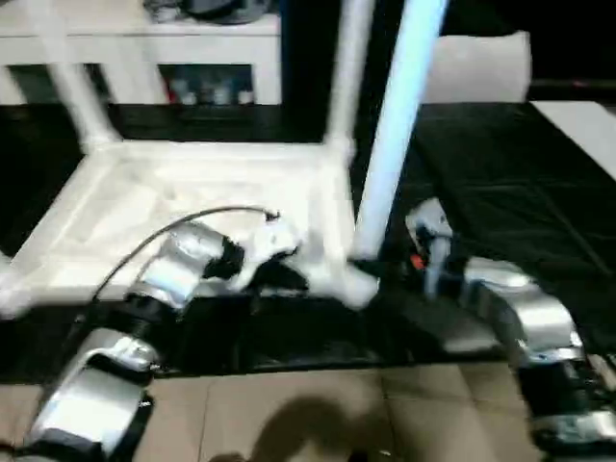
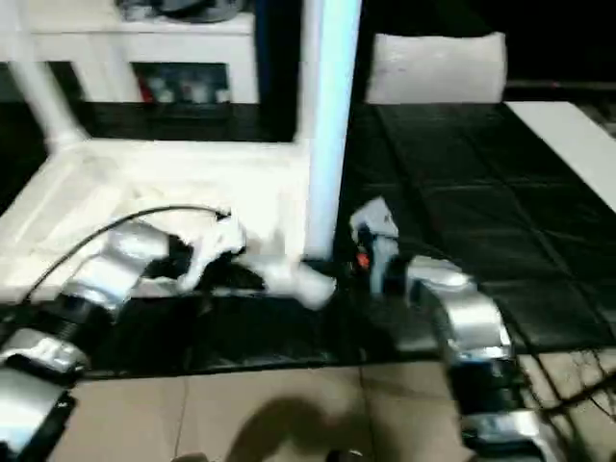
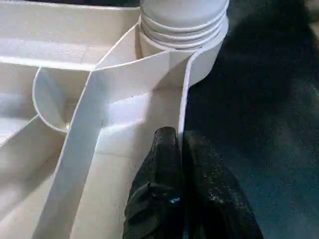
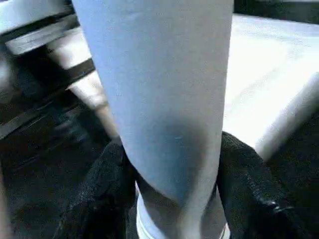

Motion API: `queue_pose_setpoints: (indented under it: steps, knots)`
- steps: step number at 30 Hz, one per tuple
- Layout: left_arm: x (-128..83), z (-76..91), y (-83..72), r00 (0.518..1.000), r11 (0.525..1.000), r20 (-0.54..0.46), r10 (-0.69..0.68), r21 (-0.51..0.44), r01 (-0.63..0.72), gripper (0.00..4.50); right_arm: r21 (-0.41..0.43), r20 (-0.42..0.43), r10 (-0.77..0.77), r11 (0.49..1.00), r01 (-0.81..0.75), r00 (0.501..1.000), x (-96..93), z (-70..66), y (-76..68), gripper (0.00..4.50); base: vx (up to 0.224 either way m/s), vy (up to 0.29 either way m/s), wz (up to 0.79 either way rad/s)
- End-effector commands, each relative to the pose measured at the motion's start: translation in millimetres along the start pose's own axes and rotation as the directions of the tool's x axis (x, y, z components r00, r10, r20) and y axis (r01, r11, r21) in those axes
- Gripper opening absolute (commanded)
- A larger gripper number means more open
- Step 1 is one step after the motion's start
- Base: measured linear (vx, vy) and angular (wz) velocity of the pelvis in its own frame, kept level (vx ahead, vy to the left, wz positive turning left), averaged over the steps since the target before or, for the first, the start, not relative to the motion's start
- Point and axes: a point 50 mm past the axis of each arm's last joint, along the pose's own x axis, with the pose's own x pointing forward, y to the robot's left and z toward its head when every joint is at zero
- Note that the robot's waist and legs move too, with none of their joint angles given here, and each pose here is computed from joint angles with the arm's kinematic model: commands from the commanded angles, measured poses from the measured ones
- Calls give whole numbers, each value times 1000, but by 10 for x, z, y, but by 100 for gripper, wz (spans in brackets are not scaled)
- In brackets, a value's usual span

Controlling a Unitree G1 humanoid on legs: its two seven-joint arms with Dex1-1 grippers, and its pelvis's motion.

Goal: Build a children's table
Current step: Rotate leg to tighten

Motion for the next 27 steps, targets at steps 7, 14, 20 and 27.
queue_pose_setpoints:
  steps: [7,14,20,27]
  knots:
    - [206,521,122,940,951,150,306,-101,-293,0,167,-38,-213,962,217,976,550,-16,265,197,0,0,0]
    - [205,545,81,946,957,147,290,-62,-284,0,121,19,-229,967,225,973,605,41,345,272,0,0,0]
    - [140,463,60,965,974,134,224,1,-226,0,110,55,-245,965,238,968,458,47,223,322,0,0,0]
    - [-37,301,51,991,991,91,99,79,-106,0,5,99,-35,999,35,994,-15,71,54,388,0,0,0]
